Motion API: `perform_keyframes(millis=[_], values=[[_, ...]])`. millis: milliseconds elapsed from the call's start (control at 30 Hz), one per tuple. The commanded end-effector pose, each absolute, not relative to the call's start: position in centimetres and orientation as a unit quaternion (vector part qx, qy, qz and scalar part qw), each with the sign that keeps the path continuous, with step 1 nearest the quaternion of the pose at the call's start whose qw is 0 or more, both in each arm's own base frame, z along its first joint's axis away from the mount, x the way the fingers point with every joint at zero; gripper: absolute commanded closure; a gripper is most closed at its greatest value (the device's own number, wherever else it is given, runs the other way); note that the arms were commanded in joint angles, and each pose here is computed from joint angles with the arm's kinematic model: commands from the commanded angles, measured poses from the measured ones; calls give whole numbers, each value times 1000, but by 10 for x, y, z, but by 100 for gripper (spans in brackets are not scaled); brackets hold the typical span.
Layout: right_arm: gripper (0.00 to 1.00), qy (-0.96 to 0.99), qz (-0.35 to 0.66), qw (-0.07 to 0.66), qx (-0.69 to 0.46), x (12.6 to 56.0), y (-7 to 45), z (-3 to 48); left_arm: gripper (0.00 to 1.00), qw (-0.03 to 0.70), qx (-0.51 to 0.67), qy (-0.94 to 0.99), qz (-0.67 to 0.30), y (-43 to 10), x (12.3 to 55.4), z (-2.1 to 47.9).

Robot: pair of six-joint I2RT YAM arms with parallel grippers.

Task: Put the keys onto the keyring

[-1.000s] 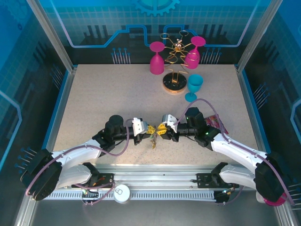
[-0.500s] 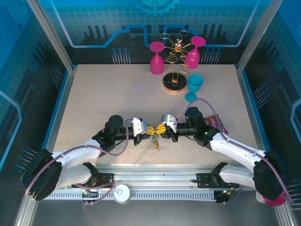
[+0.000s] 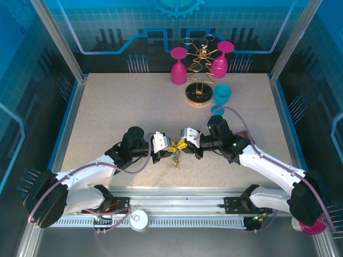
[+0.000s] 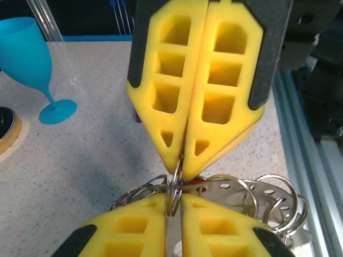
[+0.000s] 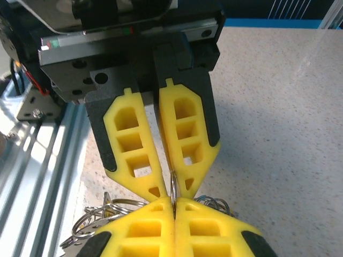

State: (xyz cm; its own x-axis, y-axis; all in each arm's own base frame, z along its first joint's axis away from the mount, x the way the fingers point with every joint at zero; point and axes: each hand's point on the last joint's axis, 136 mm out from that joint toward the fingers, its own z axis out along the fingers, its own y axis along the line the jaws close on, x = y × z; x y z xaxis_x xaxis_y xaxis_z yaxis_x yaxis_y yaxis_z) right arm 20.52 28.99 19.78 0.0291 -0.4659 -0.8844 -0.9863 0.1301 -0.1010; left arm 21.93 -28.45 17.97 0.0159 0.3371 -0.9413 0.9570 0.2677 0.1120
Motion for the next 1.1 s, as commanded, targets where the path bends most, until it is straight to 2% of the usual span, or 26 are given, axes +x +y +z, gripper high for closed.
perform_keyframes(millis=[0, 400, 933, 1067], values=[[100, 622, 270, 381, -629, 195, 291, 193, 87, 465, 544, 644, -270, -278, 222, 172], [100, 630, 215, 364, -652, 203, 298, 193, 80, 484, 549, 605, -314, -282, 204, 193], [100, 603, 267, 391, -642, 190, 307, 213, 81, 466, 546, 634, -288, -279, 215, 176], [100, 608, 266, 390, -638, 190, 304, 211, 77, 467, 545, 639, -278, -277, 217, 174]])
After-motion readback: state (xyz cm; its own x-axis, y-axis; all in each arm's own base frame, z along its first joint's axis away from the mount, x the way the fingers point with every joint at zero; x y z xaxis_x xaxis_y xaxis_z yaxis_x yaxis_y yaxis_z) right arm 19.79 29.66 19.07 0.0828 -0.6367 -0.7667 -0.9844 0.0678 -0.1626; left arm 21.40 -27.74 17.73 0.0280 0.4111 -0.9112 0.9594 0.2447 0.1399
